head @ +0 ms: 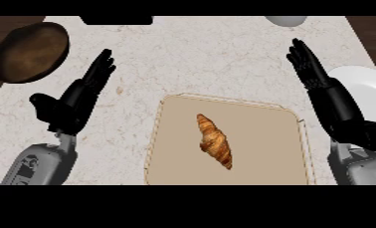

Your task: Pick the croissant from the tray and place it in the plate

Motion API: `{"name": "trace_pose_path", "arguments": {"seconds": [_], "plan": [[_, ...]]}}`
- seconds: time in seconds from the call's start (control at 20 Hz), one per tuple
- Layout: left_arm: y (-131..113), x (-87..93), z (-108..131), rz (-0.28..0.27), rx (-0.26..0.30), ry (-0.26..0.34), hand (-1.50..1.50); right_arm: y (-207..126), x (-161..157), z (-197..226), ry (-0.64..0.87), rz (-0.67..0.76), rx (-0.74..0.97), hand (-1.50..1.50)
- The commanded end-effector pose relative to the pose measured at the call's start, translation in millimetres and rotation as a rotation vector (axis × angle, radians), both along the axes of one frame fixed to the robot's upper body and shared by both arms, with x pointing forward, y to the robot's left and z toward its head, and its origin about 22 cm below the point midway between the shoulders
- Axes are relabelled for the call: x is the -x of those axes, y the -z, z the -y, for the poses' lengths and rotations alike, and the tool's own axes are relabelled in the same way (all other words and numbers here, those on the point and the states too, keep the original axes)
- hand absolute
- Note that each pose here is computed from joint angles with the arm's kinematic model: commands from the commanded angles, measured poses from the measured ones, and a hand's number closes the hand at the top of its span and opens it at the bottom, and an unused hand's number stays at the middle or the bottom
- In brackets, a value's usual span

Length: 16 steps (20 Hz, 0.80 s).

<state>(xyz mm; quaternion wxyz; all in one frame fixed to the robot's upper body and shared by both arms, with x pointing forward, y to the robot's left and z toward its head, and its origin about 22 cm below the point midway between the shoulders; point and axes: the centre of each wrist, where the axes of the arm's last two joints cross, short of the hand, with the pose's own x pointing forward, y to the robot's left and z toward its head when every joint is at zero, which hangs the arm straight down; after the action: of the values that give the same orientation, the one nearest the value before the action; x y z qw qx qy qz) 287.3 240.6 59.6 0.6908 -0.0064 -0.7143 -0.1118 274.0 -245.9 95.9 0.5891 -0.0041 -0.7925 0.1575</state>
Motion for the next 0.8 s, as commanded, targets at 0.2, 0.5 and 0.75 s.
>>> {"name": "trace_pose_path", "arguments": {"seconds": [0.2,0.5,0.75], "plan": [[8.4,-3.0,-19.9,-0.054,-0.061,-0.113,0.0,20.1,-21.5,-64.0,-0.607,-0.1,-0.146,1.5],[28.5,-4.3,-23.4,-0.157,-0.024,-0.181,0.0,66.9,-37.7,-46.1,-0.465,0.073,-0.234,-1.5],[37.6,-0.6,-37.8,-0.168,-0.025,-0.186,0.0,100.4,-49.3,-14.9,-0.749,0.055,-0.034,-1.5]]}}
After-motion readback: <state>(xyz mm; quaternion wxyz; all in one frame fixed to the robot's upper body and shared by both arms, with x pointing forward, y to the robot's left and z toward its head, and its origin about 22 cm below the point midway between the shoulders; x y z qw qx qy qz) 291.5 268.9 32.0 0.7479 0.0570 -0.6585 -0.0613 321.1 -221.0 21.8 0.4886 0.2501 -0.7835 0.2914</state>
